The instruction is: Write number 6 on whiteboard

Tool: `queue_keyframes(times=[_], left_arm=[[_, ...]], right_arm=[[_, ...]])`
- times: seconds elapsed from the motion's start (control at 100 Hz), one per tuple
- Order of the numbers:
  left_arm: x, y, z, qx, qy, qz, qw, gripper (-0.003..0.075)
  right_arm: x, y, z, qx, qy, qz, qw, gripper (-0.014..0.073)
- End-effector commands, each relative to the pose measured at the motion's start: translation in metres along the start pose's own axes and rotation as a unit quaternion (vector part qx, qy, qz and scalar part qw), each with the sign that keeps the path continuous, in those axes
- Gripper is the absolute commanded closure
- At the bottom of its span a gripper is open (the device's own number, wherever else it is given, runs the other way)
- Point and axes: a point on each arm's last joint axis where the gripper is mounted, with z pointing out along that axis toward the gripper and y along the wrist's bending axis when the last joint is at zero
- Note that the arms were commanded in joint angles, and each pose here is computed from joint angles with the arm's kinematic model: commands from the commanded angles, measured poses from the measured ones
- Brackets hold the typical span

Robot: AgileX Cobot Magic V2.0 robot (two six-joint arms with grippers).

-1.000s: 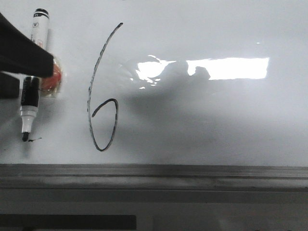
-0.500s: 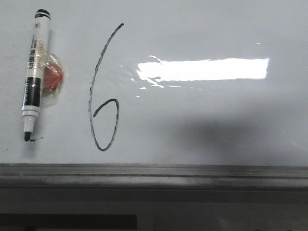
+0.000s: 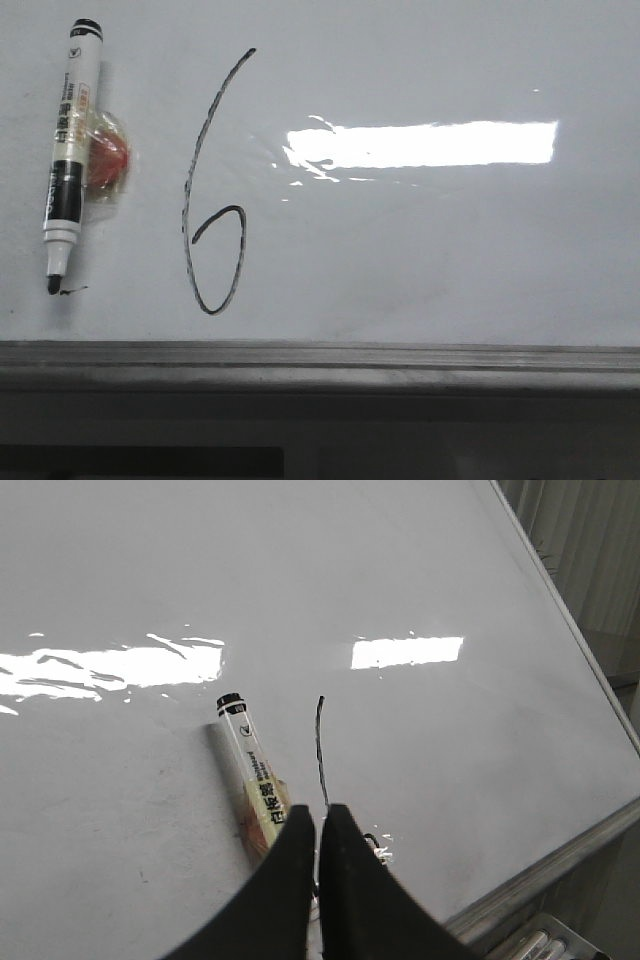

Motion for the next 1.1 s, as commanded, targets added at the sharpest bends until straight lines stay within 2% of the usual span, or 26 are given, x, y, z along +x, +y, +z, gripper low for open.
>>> queue_keyframes(times=[0.0,0.46,0.62,0.73,0.81,0.94,1.09], left_arm=[[-0.015,0.001,-0.001,-0.009,-0.048,-0.001,0.999,0.0739],[-0.016,0.001,-0.001,-0.009,-0.049,-0.002,0.999,0.0739],[-0.019,0.001,-0.001,-0.014,-0.069,-0.002,0.998,0.0739],[-0.011,0.003,0.0,-0.021,-0.057,0.007,0.998,0.0739],[-0.008,0.006,0.001,-0.049,-0.05,0.04,0.997,0.0739],[0.0,0.015,0.0,-0.125,-0.032,0.027,0.991,0.0739],[0.018,0.029,-0.002,-0.229,0.0,0.028,0.973,0.0739]], right_arm=[[-0.018,-0.002,-0.004,0.013,-0.065,-0.009,0.998,0.0659],[-0.018,-0.002,-0.005,0.012,-0.071,-0.008,0.997,0.0659],[-0.018,-0.002,-0.005,0.012,-0.071,-0.008,0.997,0.0659],[-0.018,-0.002,-0.005,0.012,-0.071,-0.008,0.997,0.0659],[-0.018,-0.002,-0.005,0.012,-0.071,-0.008,0.997,0.0659],[-0.018,-0.002,-0.005,0.012,-0.071,-0.008,0.997,0.0659],[-0.018,-0.002,-0.005,0.012,-0.071,-0.008,0.997,0.0659]])
